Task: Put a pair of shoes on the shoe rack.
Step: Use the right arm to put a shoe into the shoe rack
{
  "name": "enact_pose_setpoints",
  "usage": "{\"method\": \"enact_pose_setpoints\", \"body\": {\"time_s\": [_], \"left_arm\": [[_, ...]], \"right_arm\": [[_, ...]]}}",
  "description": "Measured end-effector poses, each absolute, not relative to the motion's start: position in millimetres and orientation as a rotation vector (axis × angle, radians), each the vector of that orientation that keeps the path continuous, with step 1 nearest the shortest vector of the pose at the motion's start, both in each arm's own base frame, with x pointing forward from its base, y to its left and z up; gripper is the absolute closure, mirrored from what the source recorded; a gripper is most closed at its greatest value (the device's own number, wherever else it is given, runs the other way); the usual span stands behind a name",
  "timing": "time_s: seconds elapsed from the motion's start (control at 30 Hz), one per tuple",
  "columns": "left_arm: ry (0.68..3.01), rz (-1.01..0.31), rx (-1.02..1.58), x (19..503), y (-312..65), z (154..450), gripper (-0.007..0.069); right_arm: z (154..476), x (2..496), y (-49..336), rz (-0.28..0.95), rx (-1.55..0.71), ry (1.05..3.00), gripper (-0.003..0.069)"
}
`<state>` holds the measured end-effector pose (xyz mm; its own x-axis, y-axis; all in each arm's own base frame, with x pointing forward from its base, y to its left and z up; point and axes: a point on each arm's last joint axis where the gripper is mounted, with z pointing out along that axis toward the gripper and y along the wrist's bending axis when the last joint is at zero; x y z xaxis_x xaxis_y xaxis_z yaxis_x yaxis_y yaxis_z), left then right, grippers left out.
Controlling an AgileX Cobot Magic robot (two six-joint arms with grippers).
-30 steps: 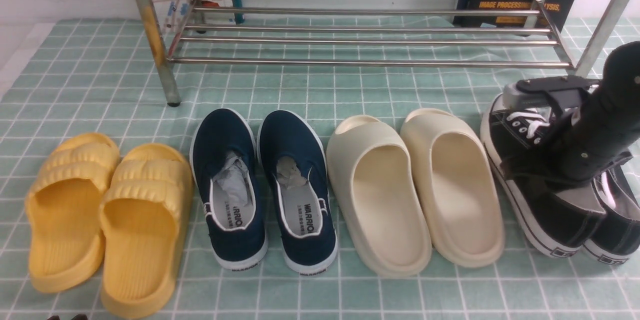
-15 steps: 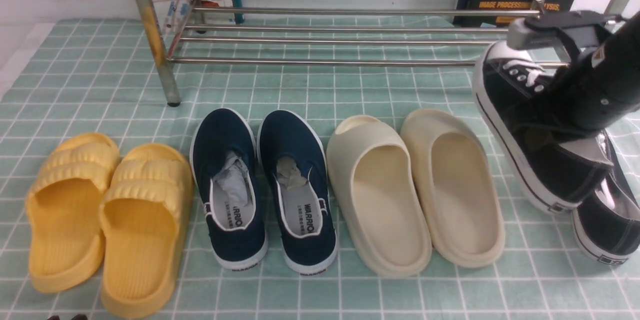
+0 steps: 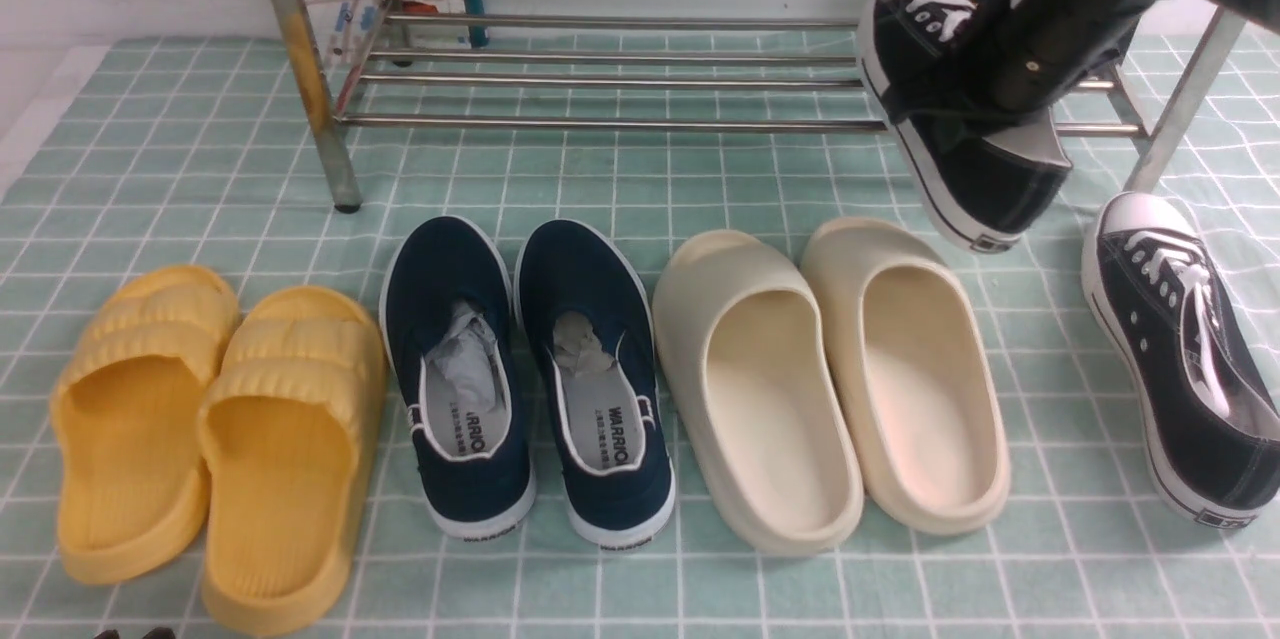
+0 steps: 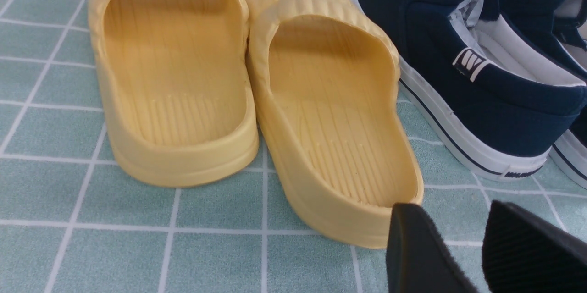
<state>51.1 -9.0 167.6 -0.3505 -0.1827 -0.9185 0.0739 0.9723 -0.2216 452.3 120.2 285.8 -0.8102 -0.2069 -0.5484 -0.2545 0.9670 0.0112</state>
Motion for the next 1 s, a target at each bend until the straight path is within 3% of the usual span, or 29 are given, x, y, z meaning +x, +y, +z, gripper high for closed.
{"method": "enact_pose_setpoints", "body": {"time_s": [0.3, 0.57, 0.7, 0.83, 0.9, 1.0], "left_arm": [[1.911, -0.265, -0.078, 51, -9, 168, 0.0387], [1.911, -0.265, -0.078, 51, -9, 168, 0.0387], [1.911, -0.265, -0.078, 51, -9, 168, 0.0387], [1.911, -0.265, -0.078, 51, -9, 168, 0.0387], [1.911, -0.265, -0.078, 51, -9, 168, 0.0387], [1.911, -0.265, -0.078, 51, -9, 168, 0.0387]], "right_arm": [[272, 499, 124, 0.006, -0.287, 2.503, 0.0643], [261, 511, 129, 0.009, -0.274, 2.481, 0.0638], [263, 514, 129, 0.012, -0.274, 2.432, 0.0585], [267, 516, 129, 0.011, -0.273, 2.402, 0.0400], [270, 514, 129, 0.023, -0.268, 2.404, 0.0265], [278, 510, 129, 0.046, -0.259, 2.411, 0.0166]]}}
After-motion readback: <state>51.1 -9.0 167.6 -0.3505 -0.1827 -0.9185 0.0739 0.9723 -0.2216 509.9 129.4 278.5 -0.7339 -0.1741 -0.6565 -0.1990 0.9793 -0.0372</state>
